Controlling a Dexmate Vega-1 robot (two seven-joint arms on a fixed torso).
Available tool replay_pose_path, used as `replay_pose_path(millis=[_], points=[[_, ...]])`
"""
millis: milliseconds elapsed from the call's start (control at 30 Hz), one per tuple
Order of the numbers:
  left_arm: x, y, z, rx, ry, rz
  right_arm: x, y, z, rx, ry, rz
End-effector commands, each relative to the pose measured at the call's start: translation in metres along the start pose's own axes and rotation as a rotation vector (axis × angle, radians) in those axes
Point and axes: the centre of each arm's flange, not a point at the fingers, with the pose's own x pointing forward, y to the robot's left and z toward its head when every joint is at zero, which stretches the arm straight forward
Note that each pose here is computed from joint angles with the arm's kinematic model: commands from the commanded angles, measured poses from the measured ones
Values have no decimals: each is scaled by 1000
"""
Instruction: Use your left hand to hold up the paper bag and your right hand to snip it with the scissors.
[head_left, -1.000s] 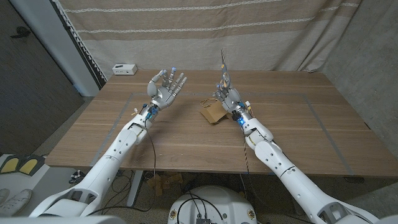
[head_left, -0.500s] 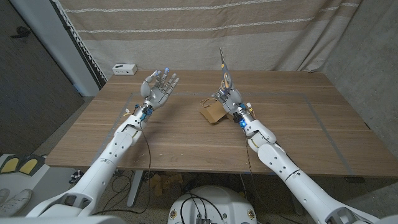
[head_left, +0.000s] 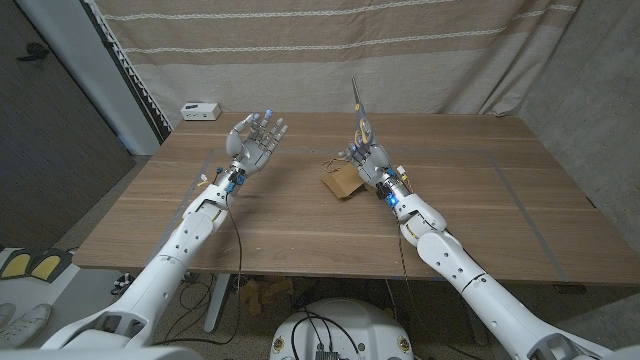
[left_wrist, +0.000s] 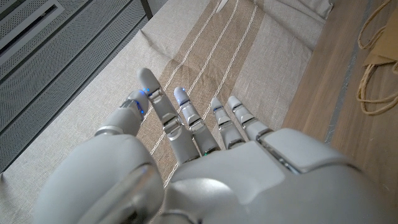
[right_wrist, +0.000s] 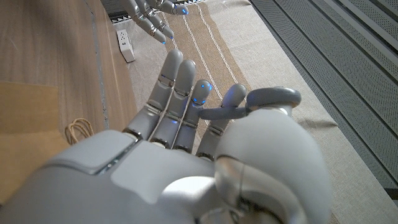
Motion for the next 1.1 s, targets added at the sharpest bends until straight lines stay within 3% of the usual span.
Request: replay_pose_path(millis=[33,633,1100], points=[[-2,-2,-1,4,1,4,2,-1,-2,17,-5,-1],[-9,-3,3,12,3,2,2,1,-11,39,3,-3],[-17,-10,5,18,1,-1,5,5,-18,73,5,38]])
